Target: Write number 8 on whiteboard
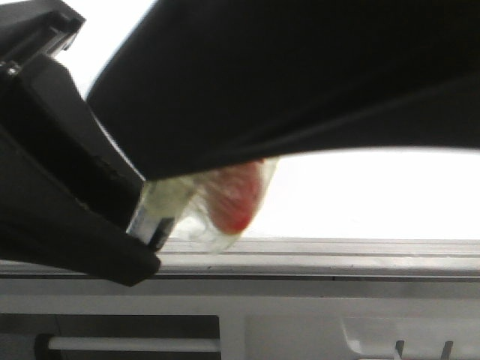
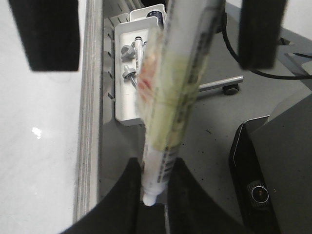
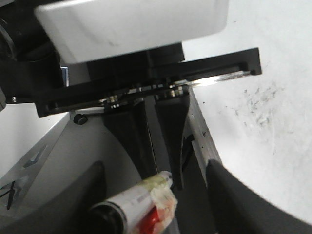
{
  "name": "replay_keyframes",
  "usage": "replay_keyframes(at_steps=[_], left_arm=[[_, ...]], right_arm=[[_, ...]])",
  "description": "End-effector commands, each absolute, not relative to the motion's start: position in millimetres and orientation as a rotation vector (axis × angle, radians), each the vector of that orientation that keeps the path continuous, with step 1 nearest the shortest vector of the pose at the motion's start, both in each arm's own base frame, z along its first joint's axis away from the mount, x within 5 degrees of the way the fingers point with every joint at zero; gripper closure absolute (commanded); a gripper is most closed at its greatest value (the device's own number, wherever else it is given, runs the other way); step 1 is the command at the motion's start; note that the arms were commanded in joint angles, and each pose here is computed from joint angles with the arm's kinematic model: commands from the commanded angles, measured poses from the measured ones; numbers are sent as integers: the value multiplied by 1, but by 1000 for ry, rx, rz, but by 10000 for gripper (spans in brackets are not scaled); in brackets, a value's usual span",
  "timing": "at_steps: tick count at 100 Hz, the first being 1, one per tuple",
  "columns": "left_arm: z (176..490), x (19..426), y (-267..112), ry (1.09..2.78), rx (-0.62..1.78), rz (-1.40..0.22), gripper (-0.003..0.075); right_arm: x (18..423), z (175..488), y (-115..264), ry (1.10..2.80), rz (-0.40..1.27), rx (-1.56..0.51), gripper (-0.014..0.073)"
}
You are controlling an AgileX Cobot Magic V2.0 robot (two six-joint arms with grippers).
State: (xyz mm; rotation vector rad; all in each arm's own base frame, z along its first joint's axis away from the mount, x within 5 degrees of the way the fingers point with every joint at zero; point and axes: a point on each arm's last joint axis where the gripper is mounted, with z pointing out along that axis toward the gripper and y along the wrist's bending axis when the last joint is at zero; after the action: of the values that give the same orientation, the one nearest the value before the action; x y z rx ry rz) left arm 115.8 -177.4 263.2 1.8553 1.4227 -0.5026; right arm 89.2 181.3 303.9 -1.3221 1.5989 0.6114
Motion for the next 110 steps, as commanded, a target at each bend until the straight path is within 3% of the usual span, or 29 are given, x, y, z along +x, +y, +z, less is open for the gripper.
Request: replay_keyframes(at_steps=[1, 18, 53, 90, 110], left_arm=[[280, 118, -182, 1397, 1769, -508, 741], [281, 119, -182, 1394, 1761, -501, 741], [283, 119, -183, 1395, 1749, -507, 741], [283, 119, -183, 1398, 1743, -514, 741], [283, 119, -183, 1398, 1743, -514, 741]], right_arm=[[93, 318, 185, 1555, 629, -1263, 198], [94, 316, 188, 1568, 629, -1264, 205], [97, 308, 194, 1607, 635, -1268, 326], [100, 300, 200, 1649, 638, -1280, 319], [100, 299, 200, 1652, 637, -1282, 262]])
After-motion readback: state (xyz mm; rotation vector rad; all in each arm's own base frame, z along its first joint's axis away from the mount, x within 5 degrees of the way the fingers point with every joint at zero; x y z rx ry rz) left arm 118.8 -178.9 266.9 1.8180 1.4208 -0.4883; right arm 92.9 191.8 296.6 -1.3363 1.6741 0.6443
